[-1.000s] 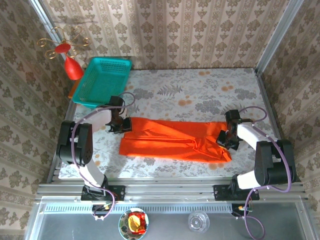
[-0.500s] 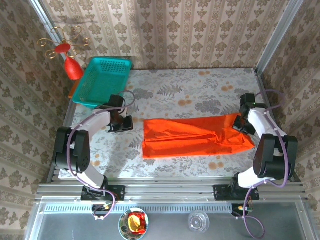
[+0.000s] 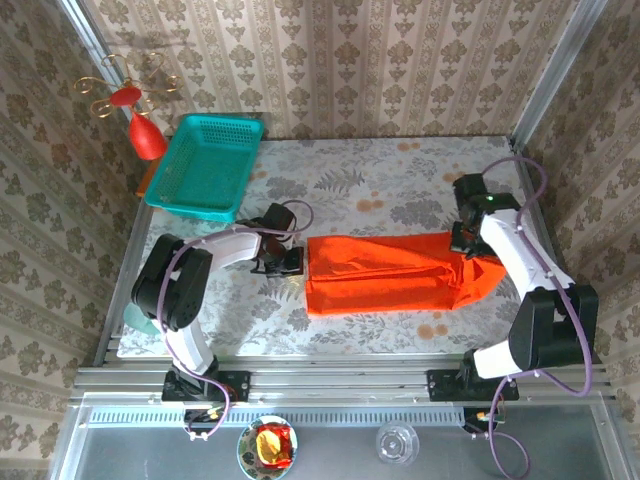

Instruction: Fold the inside-out t-shirt

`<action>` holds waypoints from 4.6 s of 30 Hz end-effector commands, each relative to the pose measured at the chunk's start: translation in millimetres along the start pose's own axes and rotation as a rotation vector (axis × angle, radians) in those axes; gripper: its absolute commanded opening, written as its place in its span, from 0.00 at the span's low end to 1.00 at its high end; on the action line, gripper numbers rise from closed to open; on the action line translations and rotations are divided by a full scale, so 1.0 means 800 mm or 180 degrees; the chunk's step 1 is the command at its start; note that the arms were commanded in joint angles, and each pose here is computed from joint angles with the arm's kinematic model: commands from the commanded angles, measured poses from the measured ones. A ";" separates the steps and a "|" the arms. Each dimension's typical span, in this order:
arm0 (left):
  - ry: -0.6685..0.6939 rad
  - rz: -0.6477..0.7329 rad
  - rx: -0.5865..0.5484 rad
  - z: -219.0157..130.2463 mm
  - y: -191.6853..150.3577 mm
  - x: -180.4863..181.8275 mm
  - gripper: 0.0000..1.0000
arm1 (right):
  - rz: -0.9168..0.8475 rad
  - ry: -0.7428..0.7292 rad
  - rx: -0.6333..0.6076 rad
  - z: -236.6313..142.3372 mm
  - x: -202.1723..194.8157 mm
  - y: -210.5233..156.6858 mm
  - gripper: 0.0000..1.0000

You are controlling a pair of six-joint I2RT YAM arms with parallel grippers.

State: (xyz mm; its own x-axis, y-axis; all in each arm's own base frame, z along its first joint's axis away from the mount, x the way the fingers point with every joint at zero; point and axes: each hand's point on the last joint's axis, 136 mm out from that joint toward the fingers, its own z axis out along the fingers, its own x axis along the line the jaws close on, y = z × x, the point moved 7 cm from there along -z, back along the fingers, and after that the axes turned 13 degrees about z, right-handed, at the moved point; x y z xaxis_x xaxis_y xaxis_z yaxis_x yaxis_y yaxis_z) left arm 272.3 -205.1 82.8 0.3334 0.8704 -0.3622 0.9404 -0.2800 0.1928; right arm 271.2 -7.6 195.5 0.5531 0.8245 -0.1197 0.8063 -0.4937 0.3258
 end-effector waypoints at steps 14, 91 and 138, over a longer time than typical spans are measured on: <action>-0.0216 -0.0187 0.0028 0.030 -0.013 -0.006 0.00 | -0.0850 0.0961 0.0560 -0.063 0.185 -0.128 0.00; -0.0332 0.0968 -0.0067 -0.040 0.015 -0.135 0.18 | 0.0186 0.1414 0.0789 -0.021 0.092 -0.125 0.35; -0.0062 0.0183 -0.0557 -0.099 0.015 -0.025 0.30 | 0.0190 0.1637 0.1128 0.020 0.108 -0.103 0.36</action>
State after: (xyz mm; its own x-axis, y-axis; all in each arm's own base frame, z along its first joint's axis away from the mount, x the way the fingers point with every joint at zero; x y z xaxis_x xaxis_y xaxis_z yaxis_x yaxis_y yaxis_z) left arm 254.1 -189.9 160.6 0.3304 0.8647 -0.3784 0.9122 -0.1896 0.3632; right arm 250.2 104.9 144.4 0.5166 0.7254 0.4549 0.8255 -0.5630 -0.0397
